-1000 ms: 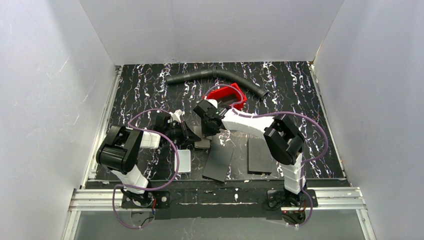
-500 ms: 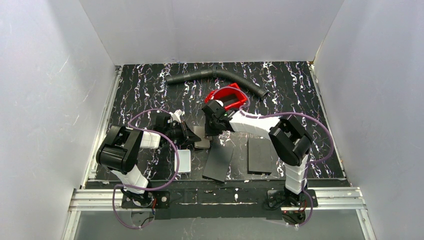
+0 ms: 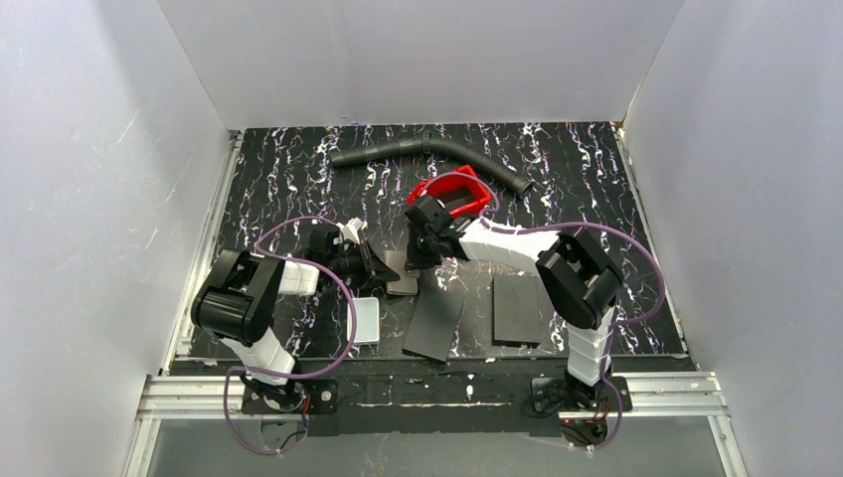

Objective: Put the credit cards into the card holder
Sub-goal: Close the card holder at the center of the board.

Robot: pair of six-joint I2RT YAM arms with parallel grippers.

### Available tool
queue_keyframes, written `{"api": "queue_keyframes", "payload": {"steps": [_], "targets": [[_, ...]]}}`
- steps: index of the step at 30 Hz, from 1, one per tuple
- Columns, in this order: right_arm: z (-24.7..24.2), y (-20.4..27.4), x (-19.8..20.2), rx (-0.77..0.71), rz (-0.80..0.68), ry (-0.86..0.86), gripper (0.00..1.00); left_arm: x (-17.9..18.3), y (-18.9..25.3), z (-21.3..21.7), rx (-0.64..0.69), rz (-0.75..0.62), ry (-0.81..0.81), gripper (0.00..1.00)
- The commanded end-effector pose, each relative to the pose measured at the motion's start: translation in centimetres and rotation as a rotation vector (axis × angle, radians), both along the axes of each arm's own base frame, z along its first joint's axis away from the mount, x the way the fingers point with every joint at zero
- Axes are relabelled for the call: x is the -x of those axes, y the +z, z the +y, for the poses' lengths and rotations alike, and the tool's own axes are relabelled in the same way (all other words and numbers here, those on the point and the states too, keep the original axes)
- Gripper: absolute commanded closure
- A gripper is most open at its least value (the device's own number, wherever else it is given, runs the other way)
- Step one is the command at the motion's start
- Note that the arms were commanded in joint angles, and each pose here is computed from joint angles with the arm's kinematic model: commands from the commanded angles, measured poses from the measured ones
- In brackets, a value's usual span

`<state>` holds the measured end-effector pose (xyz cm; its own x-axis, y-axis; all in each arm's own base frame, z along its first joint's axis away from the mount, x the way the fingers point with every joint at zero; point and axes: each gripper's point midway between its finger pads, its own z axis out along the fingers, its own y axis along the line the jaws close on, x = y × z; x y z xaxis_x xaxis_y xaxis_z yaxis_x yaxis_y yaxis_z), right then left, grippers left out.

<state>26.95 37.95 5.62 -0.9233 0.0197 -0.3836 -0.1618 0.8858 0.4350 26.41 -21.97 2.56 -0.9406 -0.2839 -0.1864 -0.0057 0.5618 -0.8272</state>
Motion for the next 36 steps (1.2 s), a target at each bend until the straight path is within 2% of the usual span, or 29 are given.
{"api": "queue_keyframes", "payload": {"steps": [1,24,36], "targets": [[1.2,1.5,-0.4,-0.066,-0.019,0.012,0.99,0.5,-2.9,1.3,-0.116,0.047,0.034,1.0],[0.7,-1.7,0.5,-0.019,0.041,0.03,0.99,0.5,-2.9,1.2,-0.116,0.046,0.033,1.0],[-0.4,-4.7,0.8,-0.153,0.089,0.018,0.99,0.7,-3.1,1.3,-0.119,0.057,0.032,1.0]]}}
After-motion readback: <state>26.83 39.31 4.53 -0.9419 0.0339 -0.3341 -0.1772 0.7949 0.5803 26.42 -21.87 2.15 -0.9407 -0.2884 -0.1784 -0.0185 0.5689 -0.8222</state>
